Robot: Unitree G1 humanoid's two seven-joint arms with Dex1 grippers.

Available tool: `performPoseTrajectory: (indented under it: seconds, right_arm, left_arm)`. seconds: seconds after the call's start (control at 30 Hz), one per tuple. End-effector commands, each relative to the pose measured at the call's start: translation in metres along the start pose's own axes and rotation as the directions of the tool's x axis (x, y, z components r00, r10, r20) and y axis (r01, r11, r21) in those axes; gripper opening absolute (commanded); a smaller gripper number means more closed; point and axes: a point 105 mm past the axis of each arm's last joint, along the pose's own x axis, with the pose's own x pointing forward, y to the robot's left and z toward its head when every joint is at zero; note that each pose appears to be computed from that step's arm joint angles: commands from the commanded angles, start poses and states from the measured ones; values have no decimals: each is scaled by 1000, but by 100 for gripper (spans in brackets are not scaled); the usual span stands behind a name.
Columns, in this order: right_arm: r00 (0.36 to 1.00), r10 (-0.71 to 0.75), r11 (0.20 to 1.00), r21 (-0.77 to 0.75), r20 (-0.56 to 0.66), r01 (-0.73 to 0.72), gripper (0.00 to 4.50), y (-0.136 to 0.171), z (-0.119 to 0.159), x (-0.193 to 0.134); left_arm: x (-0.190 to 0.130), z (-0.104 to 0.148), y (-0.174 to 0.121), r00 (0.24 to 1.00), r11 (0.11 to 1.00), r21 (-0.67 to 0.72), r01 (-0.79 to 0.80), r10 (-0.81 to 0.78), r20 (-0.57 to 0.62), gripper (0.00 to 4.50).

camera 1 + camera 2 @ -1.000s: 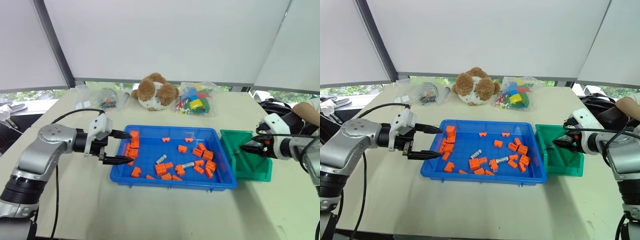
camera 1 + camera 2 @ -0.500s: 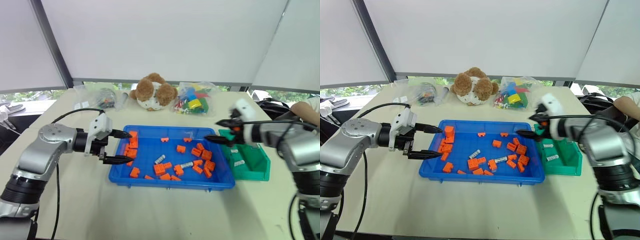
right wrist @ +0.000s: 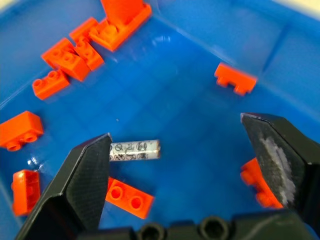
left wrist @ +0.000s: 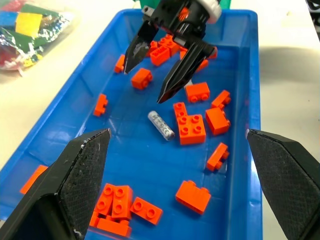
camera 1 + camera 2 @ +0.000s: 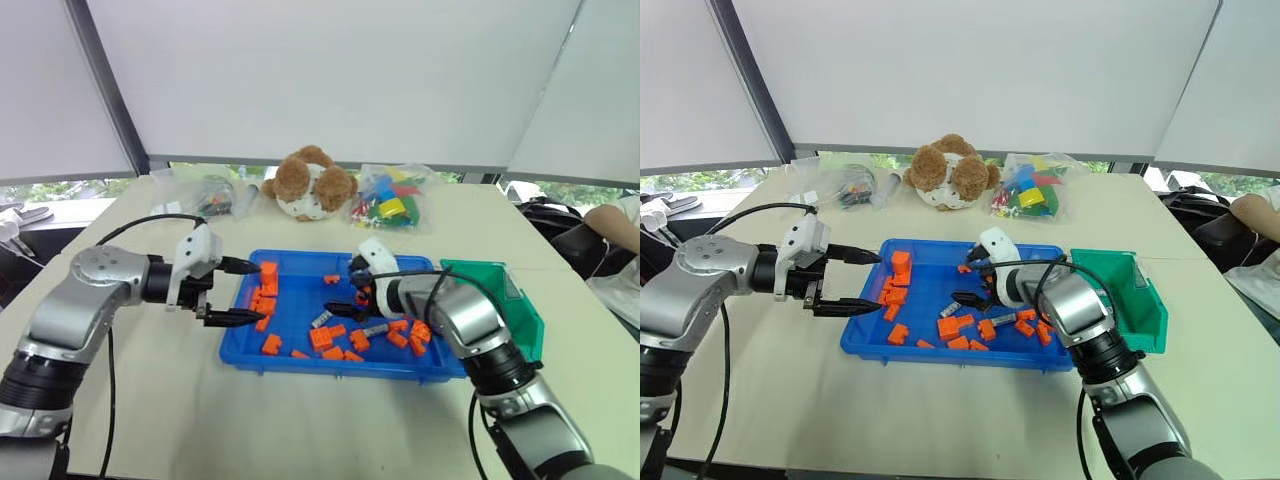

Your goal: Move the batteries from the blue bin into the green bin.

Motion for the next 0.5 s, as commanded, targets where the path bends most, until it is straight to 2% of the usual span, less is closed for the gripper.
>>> performPoseTrajectory:
  seconds: [0.03, 0.17, 0.5]
  right_arm:
    - [1000, -19, 1000, -8, 19, 20, 446, 16, 6, 3]
    - [997, -69, 998, 3, -16, 69, 446, 20, -1, 9]
    - [995, -77, 997, -5, -65, 76, 446, 36, -6, 20]
  left_arm:
    - [-6, 10, 0, 1000, 999, 40, -25, 24, 15, 450]
    - [-6, 10, 0, 1000, 999, 38, -26, 25, 16, 450]
    - [-3, 11, 2, 999, 999, 43, -25, 24, 22, 450]
